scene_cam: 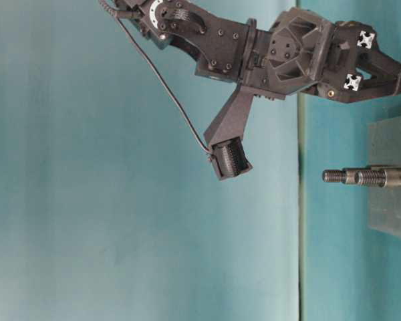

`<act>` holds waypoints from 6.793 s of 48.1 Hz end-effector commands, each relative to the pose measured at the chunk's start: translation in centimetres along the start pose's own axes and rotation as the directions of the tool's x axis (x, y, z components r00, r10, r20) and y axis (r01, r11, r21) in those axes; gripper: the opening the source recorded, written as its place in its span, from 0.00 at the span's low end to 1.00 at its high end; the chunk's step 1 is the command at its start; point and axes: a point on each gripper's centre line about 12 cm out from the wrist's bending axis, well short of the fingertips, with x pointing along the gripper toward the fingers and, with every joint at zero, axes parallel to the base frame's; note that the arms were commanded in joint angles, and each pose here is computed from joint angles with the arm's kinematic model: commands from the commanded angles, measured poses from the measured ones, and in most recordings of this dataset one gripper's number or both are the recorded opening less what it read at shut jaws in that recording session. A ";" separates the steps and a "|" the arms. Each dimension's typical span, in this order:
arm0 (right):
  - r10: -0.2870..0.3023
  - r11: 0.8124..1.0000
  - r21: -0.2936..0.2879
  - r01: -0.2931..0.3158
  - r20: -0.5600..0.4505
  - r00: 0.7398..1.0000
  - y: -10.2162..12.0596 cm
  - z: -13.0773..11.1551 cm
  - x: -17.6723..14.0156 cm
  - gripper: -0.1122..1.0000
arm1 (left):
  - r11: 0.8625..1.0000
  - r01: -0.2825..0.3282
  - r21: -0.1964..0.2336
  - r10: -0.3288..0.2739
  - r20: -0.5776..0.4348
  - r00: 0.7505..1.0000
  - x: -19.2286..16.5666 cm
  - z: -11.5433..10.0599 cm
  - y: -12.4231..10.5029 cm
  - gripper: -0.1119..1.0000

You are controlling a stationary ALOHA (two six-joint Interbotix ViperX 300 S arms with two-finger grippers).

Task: Insert the washer onto the shaft.
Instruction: 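Lower the open right gripper over the first silver washer, then close the right gripper on the washer and lift it, then carry the held washer over the first steel shaft, then lower the washer onto the shaft and open the right gripper, then move the right gripper back over the second silver washer, then lower and close the right gripper on the second washer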

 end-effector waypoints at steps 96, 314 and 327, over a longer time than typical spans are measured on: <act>-0.006 0.997 -0.073 0.014 0.107 0.994 2.7 9.8 -6.9 0.41 | 1.000 0.004 -0.002 -0.004 0.026 1.000 -0.1 0.4 -0.1 0.10; 0.112 0.994 -0.009 -0.113 -0.022 0.993 6.9 -0.5 -0.9 0.43 | 1.000 0.009 -0.003 -0.008 0.059 0.998 -1.0 0.9 -0.2 0.10; 0.126 0.992 -0.004 -0.126 0.023 0.992 7.1 0.4 -2.8 0.40 | 1.000 0.008 -0.003 -0.008 0.058 0.998 -1.0 0.9 -0.2 0.10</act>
